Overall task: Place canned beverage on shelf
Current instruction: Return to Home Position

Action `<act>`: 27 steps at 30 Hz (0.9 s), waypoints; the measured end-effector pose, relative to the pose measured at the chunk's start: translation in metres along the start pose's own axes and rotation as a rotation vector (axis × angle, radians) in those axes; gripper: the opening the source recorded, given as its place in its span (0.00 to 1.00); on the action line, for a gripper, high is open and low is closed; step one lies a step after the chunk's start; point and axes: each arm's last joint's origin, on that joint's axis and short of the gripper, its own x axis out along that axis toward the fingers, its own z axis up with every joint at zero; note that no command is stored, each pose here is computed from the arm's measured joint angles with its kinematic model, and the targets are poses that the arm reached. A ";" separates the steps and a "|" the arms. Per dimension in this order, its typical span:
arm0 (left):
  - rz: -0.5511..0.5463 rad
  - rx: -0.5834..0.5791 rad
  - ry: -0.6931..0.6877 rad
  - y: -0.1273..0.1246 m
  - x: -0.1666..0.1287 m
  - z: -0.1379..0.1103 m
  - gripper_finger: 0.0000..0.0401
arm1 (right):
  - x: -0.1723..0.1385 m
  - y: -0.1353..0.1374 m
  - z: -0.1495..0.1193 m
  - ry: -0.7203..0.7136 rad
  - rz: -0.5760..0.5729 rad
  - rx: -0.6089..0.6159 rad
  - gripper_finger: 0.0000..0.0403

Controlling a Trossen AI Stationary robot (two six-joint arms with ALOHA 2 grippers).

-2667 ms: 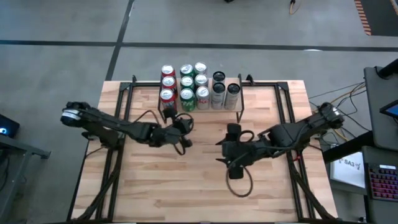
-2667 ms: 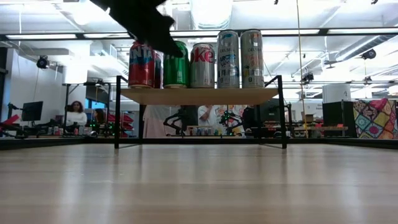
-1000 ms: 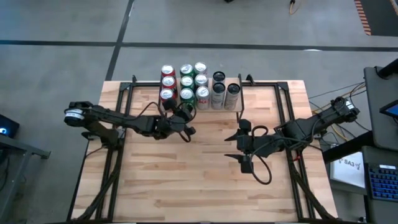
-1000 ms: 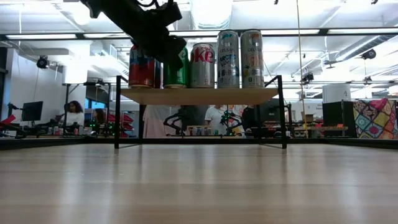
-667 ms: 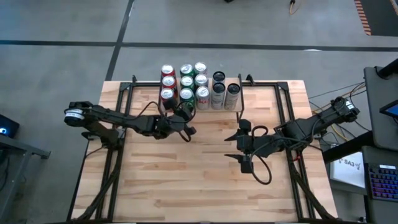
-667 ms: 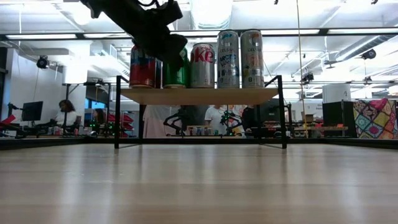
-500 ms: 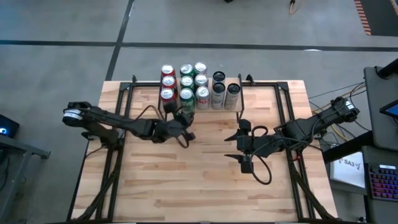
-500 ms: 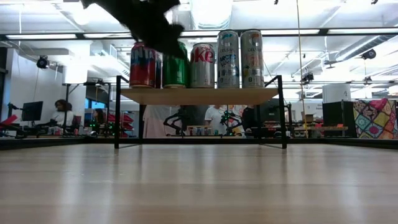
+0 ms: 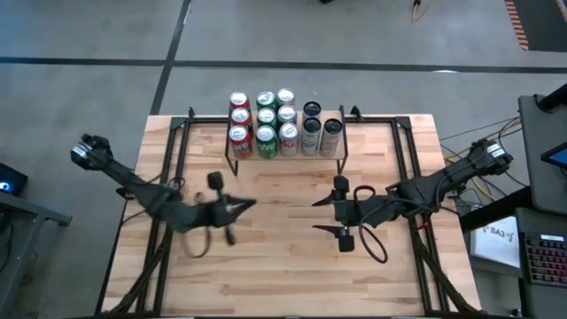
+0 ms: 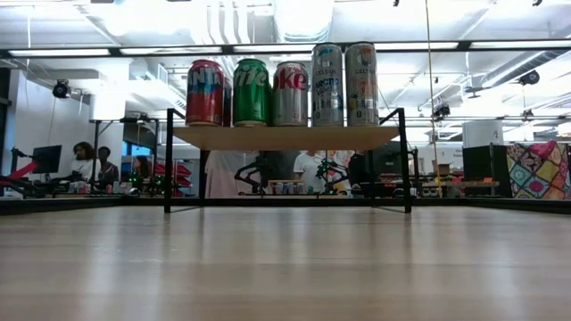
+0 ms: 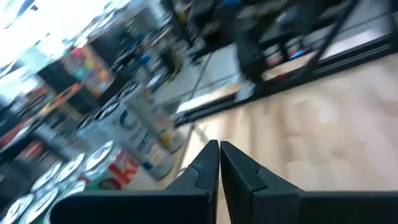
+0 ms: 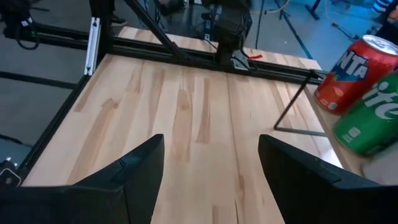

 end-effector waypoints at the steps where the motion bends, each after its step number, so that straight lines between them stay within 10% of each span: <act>1: -0.026 0.000 -0.024 0.000 -0.010 0.000 0.00 | 0.001 0.001 -0.003 -0.004 0.004 0.000 0.62; 27: -0.013 -0.194 -0.307 0.065 -0.084 -0.091 0.00 | -0.050 -0.064 -0.061 -0.300 -0.070 0.089 0.60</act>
